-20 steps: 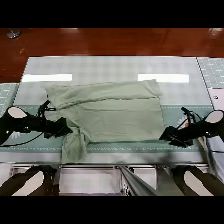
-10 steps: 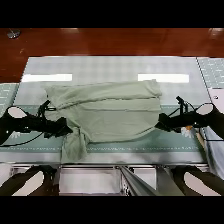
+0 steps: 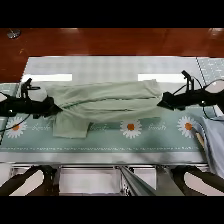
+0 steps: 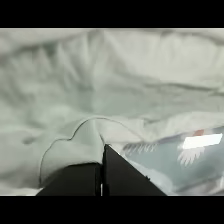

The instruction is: Fold the shirts.

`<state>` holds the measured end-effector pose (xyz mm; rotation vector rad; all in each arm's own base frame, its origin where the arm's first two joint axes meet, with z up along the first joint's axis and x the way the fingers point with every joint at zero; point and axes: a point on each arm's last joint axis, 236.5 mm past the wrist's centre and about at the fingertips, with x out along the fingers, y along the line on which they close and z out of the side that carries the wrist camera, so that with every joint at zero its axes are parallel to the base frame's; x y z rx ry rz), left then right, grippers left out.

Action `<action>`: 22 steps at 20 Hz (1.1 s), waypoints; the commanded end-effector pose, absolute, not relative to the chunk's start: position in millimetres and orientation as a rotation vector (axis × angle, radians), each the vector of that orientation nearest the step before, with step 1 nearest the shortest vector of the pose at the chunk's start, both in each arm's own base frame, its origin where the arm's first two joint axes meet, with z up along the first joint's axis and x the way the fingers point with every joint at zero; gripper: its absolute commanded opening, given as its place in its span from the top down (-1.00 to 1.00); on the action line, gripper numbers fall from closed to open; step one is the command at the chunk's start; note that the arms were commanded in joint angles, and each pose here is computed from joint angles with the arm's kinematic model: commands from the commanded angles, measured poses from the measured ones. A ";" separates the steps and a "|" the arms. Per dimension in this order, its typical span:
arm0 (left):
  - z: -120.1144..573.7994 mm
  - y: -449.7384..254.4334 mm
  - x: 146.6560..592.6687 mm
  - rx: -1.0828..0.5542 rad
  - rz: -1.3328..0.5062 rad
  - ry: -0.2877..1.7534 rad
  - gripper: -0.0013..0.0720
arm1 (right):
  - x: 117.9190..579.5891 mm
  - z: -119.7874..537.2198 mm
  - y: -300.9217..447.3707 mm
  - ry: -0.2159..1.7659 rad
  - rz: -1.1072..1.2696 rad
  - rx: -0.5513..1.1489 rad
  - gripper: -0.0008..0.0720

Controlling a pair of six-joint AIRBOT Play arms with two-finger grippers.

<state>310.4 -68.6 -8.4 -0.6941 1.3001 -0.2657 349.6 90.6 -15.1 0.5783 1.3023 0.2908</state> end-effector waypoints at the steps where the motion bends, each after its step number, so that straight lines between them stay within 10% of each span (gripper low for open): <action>1: 17.1 -52.6 362.8 -0.681 -0.254 1.188 0.91 | 405.0 3.7 85.3 1.224 0.295 0.565 0.90; 20: -34.0 -42.5 476.9 -0.686 -0.266 1.241 0.91 | 489.9 -43.4 86.4 1.252 0.266 0.696 0.90; 21: -37.2 -44.9 473.3 -0.689 -0.274 1.262 0.88 | 490.4 -44.0 90.4 1.255 0.274 0.723 0.80; 22: -38.2 -48.0 468.6 -0.689 -0.286 1.284 0.40 | 491.4 -43.6 93.4 1.254 0.283 0.744 -0.14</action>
